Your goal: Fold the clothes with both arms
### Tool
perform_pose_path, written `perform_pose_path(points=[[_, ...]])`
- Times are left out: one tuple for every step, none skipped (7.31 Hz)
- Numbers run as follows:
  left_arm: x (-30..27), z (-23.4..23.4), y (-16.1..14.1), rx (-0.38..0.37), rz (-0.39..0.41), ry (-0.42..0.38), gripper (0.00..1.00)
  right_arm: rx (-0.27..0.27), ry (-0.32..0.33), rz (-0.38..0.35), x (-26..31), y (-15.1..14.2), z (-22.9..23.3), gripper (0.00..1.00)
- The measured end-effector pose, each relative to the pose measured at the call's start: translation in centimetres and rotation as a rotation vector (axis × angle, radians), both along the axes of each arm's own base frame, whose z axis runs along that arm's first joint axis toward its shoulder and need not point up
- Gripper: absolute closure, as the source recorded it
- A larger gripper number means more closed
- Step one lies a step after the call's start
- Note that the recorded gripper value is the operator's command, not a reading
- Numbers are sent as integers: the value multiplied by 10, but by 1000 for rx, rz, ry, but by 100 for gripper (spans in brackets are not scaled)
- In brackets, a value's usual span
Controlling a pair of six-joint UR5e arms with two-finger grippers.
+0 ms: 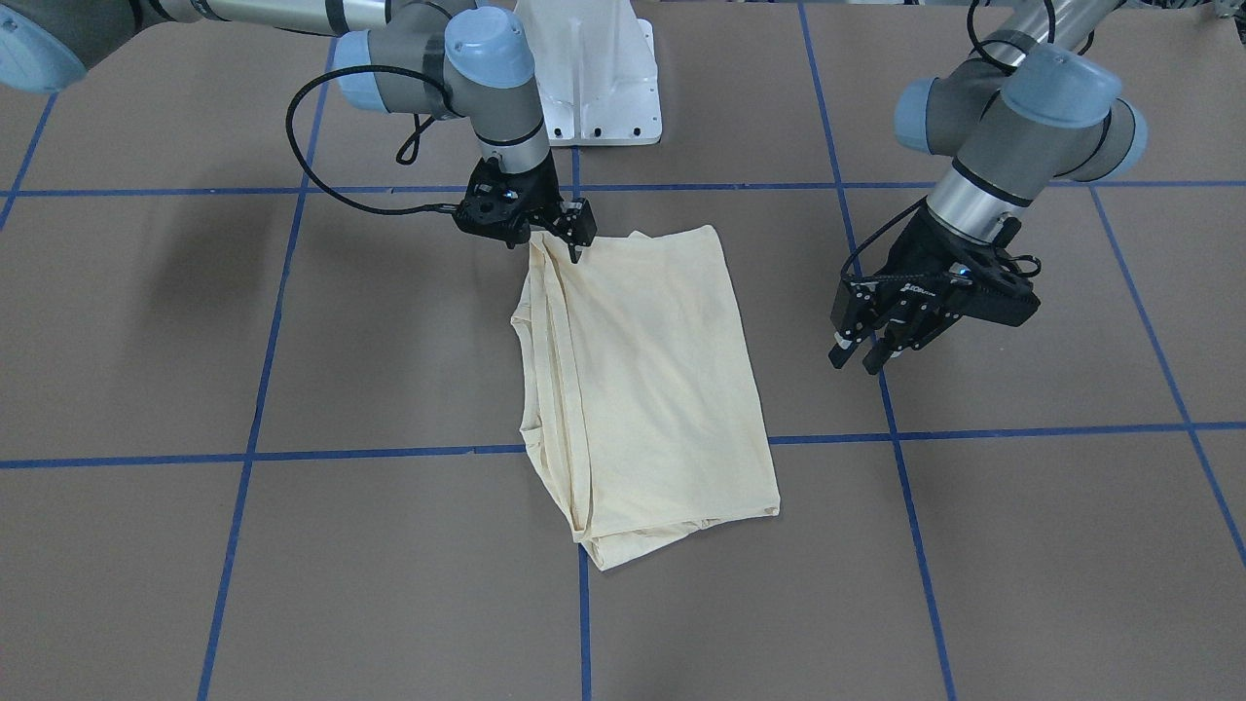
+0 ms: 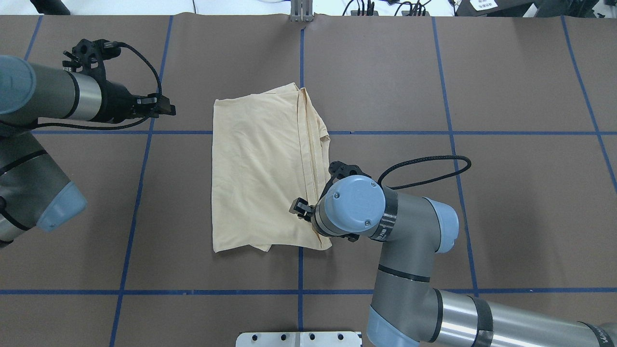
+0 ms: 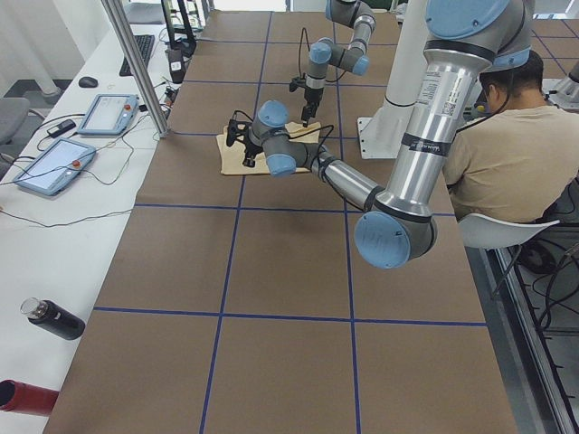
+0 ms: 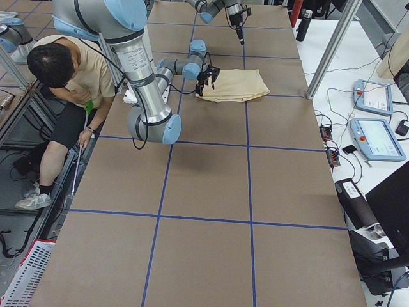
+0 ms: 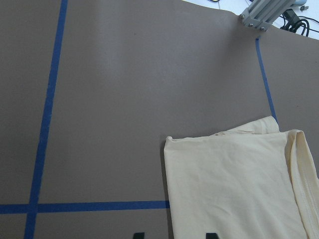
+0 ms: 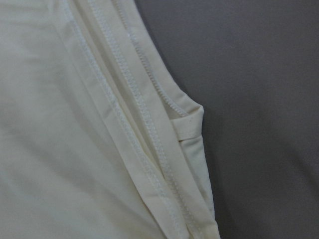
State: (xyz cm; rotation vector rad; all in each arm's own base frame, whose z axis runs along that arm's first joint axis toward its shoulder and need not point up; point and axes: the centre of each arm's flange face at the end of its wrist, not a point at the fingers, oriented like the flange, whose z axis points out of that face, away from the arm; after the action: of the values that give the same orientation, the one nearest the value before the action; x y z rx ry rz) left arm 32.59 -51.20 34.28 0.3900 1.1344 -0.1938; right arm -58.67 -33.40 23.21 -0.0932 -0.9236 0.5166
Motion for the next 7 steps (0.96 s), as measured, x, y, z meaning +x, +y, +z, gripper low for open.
perform_pose_path(points=[[1, 0, 0, 0, 1, 0, 49, -76, -30, 91, -3, 6, 4, 0], [1, 0, 0, -1, 1, -1, 49, -125, -44, 154, -8, 13, 6, 1], [2, 0, 0, -1, 2, -1, 49, -152, -47, 188, -14, 20, 8, 2], [2, 0, 0, -2, 2, 0, 49, -166, -46, 203, -18, 25, 10, 6], [2, 0, 0, -2, 2, 1, 49, -172, -45, 208, -20, 28, 11, 19], [2, -1, 0, -2, 2, 1, 49, -175, -44, 209, -22, 30, 11, 22], [3, -1, 1, -2, 3, 2, 49, -177, -42, 211, -23, 30, 12, 26]])
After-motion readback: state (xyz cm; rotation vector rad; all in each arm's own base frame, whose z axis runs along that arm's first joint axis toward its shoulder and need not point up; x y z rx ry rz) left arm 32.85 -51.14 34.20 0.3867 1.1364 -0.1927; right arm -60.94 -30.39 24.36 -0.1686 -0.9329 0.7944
